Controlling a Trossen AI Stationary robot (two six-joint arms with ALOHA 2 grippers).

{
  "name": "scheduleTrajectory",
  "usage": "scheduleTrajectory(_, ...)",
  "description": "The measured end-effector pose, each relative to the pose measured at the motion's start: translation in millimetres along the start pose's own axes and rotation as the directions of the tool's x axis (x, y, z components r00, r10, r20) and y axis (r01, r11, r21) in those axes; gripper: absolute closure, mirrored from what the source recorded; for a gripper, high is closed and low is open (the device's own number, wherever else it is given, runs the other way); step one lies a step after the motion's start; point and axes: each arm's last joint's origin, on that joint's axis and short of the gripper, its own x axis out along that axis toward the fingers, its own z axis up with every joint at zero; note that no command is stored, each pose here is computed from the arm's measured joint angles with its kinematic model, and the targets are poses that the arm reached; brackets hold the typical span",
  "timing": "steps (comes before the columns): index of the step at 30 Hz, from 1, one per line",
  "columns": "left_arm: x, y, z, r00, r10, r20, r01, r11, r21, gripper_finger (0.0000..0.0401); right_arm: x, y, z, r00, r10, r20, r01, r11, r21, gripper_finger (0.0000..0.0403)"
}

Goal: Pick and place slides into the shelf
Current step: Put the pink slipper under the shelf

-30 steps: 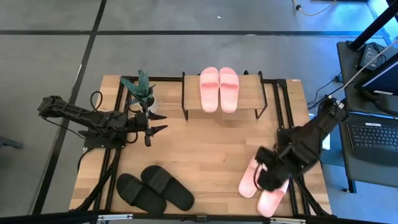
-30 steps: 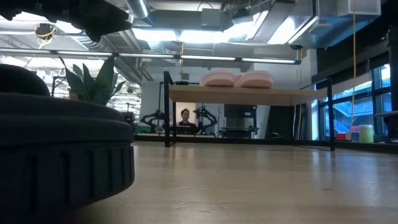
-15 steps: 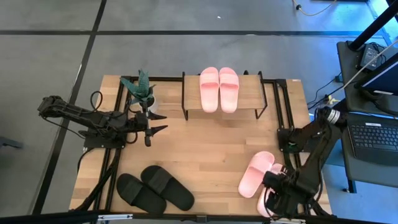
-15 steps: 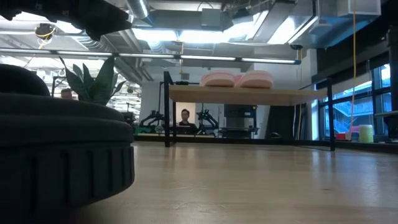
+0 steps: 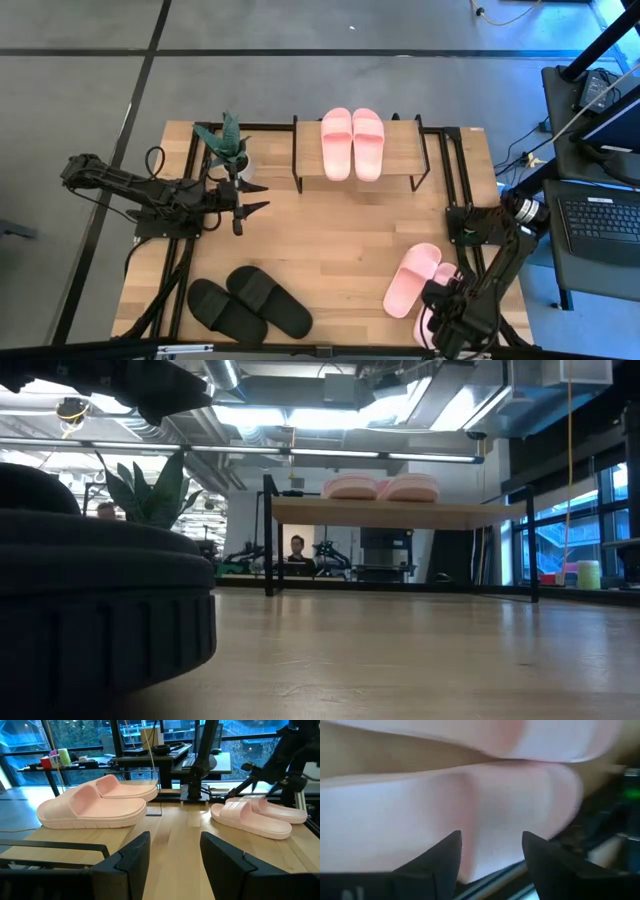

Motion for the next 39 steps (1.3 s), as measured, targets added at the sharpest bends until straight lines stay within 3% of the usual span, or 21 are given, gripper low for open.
scheduleTrajectory(5, 0, 0, 0, 1.000, 0.000, -0.002, 0.000, 1.000, 0.000, 0.0235, 7, -1, 0, 0.996, -0.085, 0.001, 0.085, 0.996, 0.003, 0.0192)
scheduleTrajectory(11, 0, 0, 0, 1.000, 0.000, -0.003, 0.000, 1.000, 0.000, 0.0235, 7, 0, 0, 0.997, -0.078, 0.001, 0.078, 0.997, 0.002, 0.0192)
scheduleTrajectory(19, 0, 0, 0, 1.000, 0.000, -0.003, 0.000, 1.000, 0.001, 0.0235, 8, 10, 1, 0.999, 0.017, 0.032, -0.016, 1.000, -0.026, 0.0192)
scheduleTrajectory(39, 0, 0, 0, 1.000, 0.000, -0.003, 0.000, 1.000, 0.000, 0.0235, 40, -2, 2, 0.998, -0.058, 0.005, 0.058, 0.998, 0.030, 0.0192)
